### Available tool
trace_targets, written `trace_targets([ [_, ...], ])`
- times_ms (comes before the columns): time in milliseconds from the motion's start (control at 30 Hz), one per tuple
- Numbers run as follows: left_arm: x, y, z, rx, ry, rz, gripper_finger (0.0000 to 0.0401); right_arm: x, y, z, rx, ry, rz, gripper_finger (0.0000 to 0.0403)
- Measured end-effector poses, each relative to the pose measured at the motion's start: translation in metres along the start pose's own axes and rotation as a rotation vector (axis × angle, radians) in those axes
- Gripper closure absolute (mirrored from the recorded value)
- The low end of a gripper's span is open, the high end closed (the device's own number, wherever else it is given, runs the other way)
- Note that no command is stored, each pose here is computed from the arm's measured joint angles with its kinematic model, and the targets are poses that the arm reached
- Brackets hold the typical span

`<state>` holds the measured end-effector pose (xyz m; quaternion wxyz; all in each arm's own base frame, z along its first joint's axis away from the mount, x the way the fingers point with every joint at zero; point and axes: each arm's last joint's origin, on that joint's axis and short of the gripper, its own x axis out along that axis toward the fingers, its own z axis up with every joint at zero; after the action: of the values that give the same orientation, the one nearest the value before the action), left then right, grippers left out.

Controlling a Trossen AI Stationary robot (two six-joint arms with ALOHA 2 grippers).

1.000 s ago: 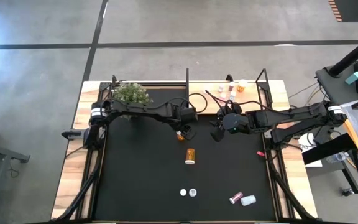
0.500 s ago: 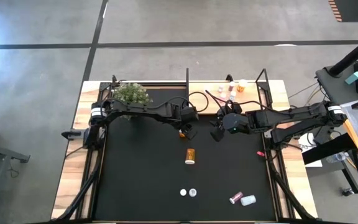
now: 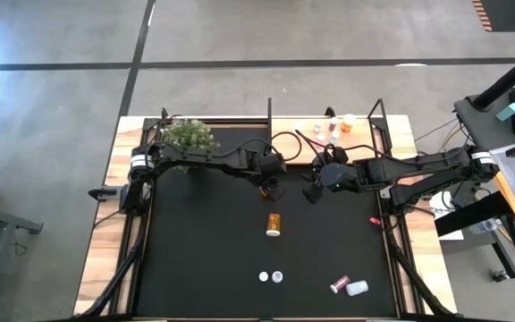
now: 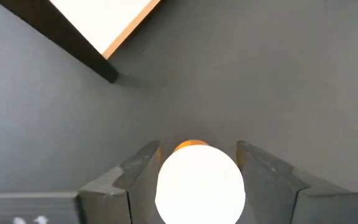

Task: Pick and place medicine bottles onto shelf by color
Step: Put the left orange pill bottle on the shelf aligned with the other orange pill bottle

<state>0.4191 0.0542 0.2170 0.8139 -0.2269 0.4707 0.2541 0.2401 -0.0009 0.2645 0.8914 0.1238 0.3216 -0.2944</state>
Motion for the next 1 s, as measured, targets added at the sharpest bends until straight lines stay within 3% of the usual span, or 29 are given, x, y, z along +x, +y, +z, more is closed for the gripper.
trace_targets([
  [1000,0.0092,0.0017,-0.0047,0.016,-0.025,-0.003,0.0216,0.0,0.0,0.0,0.0,0.0,0.0,0.0186],
])
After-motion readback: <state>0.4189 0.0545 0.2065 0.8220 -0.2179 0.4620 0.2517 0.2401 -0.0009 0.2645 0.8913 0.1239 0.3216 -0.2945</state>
